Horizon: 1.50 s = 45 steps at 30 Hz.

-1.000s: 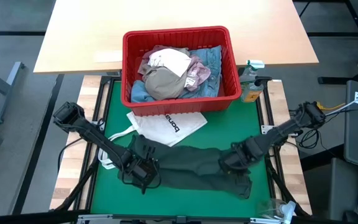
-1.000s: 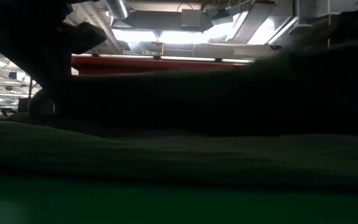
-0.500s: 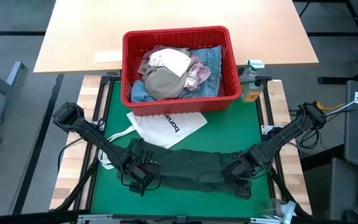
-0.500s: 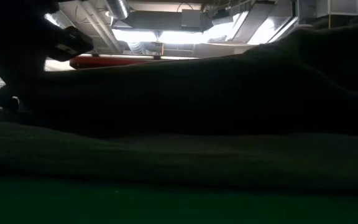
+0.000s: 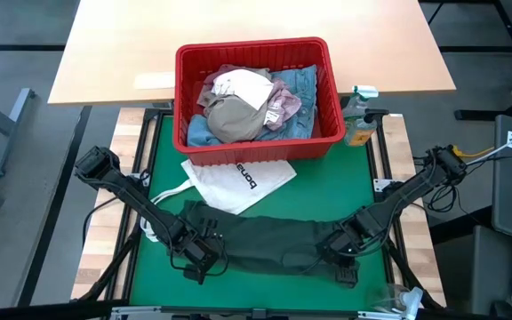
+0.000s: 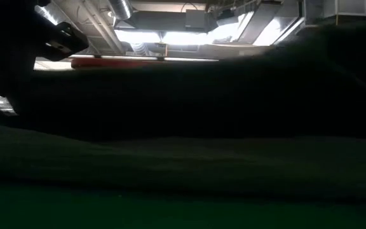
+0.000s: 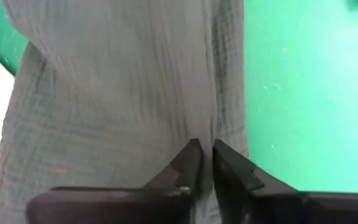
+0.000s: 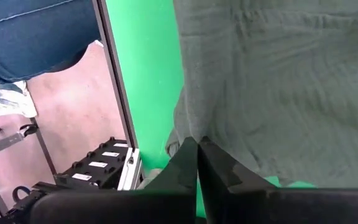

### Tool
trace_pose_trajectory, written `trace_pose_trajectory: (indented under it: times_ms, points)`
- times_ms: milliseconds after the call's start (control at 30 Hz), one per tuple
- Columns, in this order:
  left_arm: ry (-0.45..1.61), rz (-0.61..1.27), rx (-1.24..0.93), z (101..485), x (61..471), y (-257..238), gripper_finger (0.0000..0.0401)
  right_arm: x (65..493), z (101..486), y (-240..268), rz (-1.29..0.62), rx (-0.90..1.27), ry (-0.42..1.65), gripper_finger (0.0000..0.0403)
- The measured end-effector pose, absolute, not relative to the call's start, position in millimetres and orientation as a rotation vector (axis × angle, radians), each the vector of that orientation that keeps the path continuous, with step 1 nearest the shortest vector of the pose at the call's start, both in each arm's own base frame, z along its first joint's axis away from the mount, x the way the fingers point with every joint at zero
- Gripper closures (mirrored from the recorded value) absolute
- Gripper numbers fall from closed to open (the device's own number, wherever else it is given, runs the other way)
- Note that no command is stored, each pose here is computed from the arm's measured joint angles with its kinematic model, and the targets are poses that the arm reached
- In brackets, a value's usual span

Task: Fold laundry
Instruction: Fold the green shirt

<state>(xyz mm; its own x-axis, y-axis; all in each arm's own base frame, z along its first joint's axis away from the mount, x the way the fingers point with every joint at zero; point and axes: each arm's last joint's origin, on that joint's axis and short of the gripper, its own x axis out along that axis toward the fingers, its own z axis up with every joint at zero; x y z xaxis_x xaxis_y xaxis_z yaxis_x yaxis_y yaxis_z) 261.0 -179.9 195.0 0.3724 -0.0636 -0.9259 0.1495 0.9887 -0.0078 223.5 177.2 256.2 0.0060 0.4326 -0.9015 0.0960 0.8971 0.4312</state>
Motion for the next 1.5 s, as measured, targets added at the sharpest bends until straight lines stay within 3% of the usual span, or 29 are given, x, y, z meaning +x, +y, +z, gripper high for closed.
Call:
trace_pose_trajectory:
  times_ms: [267, 467, 767, 1000, 1267, 1500]
  points:
    - [1.183, -0.136, 0.078, 195, 261, -180, 0.0294, 224, 256, 176, 0.239, 0.404, 1.532, 0.0308]
    - [1.184, -0.124, 0.071, 195, 263, -176, 0.0286, 225, 256, 176, 0.237, 0.401, 1.524, 0.0260]
    - [1.268, -0.077, 0.070, 197, 261, -159, 0.0293, 235, 255, 173, 0.128, 0.297, 1.348, 0.0264]
    - [1.340, -0.096, -0.029, 209, 256, -144, 0.0293, 248, 240, 170, 0.115, 0.289, 1.398, 0.0265]
    - [1.593, -0.018, -0.225, 222, 224, -138, 0.0293, 258, 223, 171, 0.207, 0.257, 1.475, 0.0265]
    - [1.575, 0.069, -0.120, 220, 209, -156, 0.0293, 259, 220, 172, 0.209, 0.252, 1.479, 0.0265]
